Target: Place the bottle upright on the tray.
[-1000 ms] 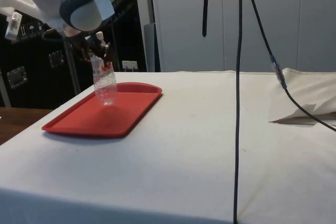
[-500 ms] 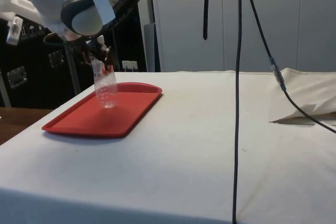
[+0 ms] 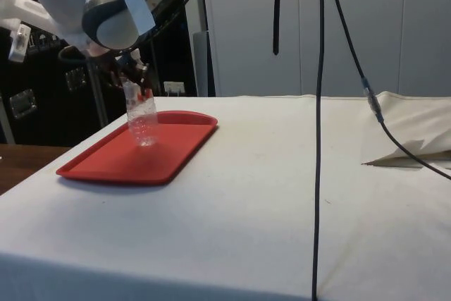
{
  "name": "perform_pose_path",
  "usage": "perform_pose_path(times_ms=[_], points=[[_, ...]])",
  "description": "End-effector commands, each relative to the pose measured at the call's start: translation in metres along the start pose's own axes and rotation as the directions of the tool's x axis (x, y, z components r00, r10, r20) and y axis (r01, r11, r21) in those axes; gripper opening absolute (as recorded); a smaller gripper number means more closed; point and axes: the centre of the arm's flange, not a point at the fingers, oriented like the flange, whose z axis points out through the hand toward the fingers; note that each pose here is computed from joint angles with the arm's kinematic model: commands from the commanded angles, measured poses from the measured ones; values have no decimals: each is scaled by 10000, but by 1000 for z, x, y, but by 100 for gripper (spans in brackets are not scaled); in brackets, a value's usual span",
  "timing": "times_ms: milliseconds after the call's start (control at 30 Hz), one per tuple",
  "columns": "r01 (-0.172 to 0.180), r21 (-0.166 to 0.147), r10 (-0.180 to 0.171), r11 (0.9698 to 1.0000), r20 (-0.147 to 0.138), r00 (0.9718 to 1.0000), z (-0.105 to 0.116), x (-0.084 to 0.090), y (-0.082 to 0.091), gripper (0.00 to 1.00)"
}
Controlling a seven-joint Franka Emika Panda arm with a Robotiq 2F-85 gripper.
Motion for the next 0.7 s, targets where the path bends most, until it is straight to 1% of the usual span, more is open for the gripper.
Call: perform_pose_path(times_ms=[0, 233, 333, 600, 667], points=[[-12, 40, 12, 10000, 22, 10000, 0, -1, 0, 33], [30, -55, -30, 10000, -24, 10000, 3, -2, 1, 33], [22, -41, -22, 10000, 5, 10000, 3, -3, 1, 33], [38, -88, -38, 10000, -34, 10000, 3, -3, 1, 33], [38, -88, -38, 10000, -34, 10000, 3, -3, 1, 36]])
